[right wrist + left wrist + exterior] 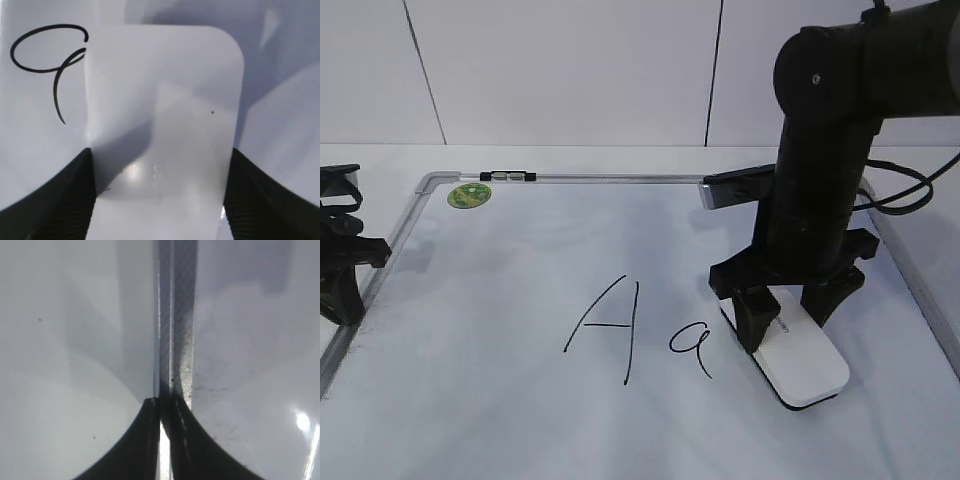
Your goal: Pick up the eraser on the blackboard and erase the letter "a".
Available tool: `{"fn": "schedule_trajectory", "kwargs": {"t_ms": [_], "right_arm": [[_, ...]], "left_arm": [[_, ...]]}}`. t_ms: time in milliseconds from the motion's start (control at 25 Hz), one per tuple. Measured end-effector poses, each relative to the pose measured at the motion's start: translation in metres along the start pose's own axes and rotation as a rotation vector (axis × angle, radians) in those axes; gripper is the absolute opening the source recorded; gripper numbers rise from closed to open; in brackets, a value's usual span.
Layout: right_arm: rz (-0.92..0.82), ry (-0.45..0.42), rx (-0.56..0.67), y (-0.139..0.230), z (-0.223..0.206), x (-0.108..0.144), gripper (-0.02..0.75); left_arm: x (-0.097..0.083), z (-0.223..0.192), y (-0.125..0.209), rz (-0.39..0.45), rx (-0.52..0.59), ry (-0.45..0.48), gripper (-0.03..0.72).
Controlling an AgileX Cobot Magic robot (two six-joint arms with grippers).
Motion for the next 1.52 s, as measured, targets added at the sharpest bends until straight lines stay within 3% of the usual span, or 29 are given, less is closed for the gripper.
{"fn": "schedule_trajectory", "kwargs": {"t_ms": [1520], "right_arm": [[-0.024,-0.073,-0.019,-0.024,-0.018,0.012,0.535]], "left_arm": [[0.000,0.000,0.000,0.000,0.000,0.000,0.034]]}}
Point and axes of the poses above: a point on each arm's last joint axis where the gripper is mounted, z pointing back along that axis away from the gripper, x along the wrist's bending axis when the last joint is at zero, y = z × x, the point moved 1 cm from there along -z, pointing out along that axis toward the gripper, and after that the axes turned 10 degrees about -z, right-handed, at the moved point
